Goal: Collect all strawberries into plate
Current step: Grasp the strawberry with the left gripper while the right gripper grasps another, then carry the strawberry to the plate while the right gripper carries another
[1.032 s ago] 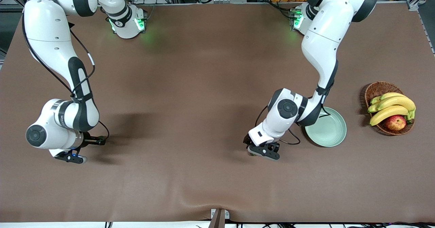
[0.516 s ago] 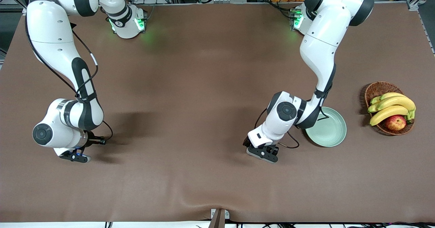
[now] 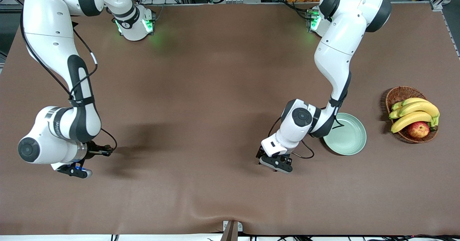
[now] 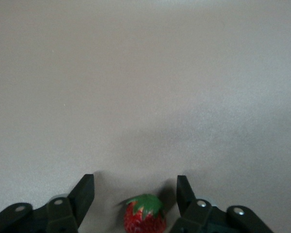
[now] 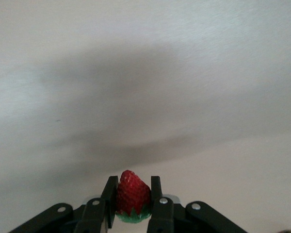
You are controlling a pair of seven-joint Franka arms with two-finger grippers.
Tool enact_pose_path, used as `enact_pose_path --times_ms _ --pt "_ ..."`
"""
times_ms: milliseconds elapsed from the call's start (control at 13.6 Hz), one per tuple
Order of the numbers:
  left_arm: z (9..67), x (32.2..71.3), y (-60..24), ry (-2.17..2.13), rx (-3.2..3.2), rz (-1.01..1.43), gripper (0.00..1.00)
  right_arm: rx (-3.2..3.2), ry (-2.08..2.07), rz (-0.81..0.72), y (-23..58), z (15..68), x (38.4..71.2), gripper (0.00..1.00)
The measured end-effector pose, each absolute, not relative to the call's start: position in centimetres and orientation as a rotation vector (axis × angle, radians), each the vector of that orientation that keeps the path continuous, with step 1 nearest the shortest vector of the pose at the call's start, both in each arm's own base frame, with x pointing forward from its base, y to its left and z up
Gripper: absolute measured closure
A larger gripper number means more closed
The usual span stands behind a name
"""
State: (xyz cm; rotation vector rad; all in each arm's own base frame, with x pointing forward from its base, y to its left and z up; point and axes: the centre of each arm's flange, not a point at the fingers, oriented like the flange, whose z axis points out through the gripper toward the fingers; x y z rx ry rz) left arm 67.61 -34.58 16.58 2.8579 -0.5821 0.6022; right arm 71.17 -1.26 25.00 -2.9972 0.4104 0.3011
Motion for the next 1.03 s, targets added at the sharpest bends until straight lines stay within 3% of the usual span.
enact_pose_path --times_ms 74,147,295,737,1032 --pt "16.6 67.6 -34.6 -0.582 2.858 0.601 0.25 -2.956 0.452 0.312 -0.2 25.6 71.4 0.69" --pt "16.4 67.5 -34.6 -0.584 2.861 0.595 0.33 -2.916 0.502 0.323 1.2 26.1 71.5 0.69" --pt "16.3 67.4 -34.5 -0.585 2.862 0.595 0.36 -2.85 0.594 0.345 5.4 26.8 71.7 0.69" --pt "16.7 67.0 -34.5 -0.599 2.891 0.52 0.38 -2.742 0.78 0.425 14.7 27.7 71.1 0.69" --pt "17.1 66.2 -34.4 -0.614 2.918 0.441 0.42 -2.727 0.804 0.427 14.6 28.0 71.2 0.69"
